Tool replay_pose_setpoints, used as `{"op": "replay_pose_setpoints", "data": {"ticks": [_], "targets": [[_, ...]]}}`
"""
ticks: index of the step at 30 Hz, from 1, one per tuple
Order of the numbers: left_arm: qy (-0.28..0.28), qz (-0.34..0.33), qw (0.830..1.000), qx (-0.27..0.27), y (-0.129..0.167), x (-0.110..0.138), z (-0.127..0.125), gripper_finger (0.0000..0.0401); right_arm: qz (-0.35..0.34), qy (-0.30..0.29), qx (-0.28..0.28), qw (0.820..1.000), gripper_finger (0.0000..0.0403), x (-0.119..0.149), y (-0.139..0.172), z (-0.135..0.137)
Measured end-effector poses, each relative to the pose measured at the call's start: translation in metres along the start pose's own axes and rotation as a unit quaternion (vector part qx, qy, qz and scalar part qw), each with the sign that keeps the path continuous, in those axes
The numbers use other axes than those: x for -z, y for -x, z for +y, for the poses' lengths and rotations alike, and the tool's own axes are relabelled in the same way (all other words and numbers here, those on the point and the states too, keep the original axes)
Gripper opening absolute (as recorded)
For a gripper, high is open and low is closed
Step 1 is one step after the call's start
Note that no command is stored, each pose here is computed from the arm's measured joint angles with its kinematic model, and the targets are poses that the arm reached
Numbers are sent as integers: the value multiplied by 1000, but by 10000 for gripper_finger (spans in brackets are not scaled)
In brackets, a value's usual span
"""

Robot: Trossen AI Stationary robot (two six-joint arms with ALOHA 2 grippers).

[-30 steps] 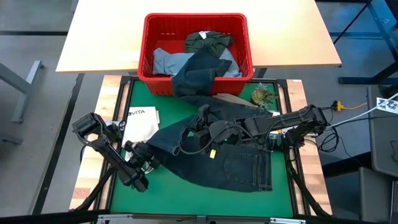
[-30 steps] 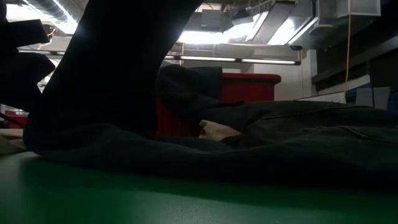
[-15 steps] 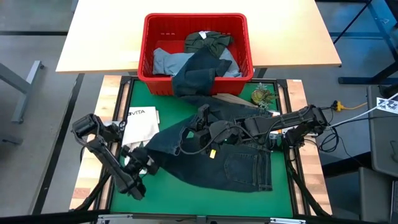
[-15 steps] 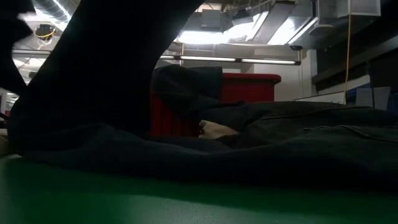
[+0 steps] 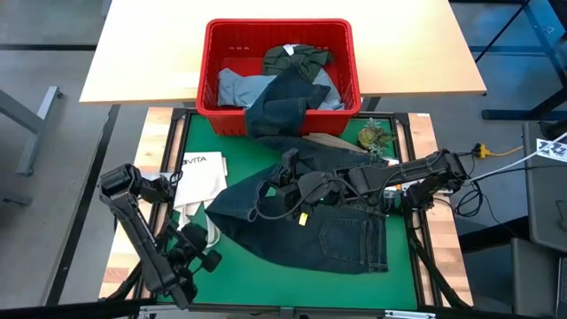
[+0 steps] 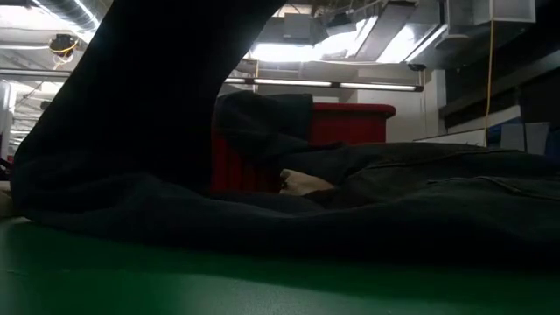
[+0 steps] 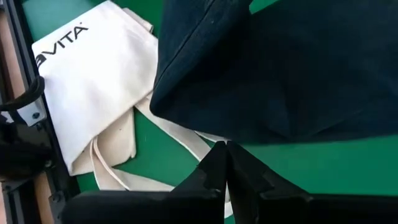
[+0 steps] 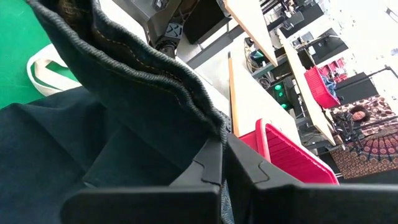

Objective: Fold Laundry from Bin
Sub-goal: Fold the dark blue jeans

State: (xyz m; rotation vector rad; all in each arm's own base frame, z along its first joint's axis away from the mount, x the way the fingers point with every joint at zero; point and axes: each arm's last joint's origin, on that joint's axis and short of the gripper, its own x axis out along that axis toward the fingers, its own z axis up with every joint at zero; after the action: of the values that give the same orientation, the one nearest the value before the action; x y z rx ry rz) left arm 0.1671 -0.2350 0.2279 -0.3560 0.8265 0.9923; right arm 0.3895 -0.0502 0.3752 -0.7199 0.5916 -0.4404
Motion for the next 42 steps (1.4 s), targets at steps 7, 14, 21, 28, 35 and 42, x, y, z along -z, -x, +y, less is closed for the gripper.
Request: {"op": "replay_pose_setpoints", "data": {"ticks": [7, 14, 21, 28, 35, 42], "targets": [[-26, 7, 999, -22, -11, -13, -6, 53, -5, -3, -2, 1000, 5, -1, 6, -4], [-49, 49, 995, -70, -30, -34, -14, 147, -38, -18, -37, 998, 5, -4, 18, -8], [-97, 69, 988, -98, -50, -58, -20, 210, -36, -17, -42, 998, 5, -3, 19, -8], [-127, 92, 980, -121, -69, -80, -22, 219, -30, -13, -47, 998, 5, -1, 20, -7], [-120, 110, 977, -136, -79, -91, -22, 217, -30, -13, -47, 998, 5, -2, 20, -7], [-134, 121, 971, -157, -92, -75, -14, 217, -30, -13, -47, 998, 5, -1, 20, -7]]}}
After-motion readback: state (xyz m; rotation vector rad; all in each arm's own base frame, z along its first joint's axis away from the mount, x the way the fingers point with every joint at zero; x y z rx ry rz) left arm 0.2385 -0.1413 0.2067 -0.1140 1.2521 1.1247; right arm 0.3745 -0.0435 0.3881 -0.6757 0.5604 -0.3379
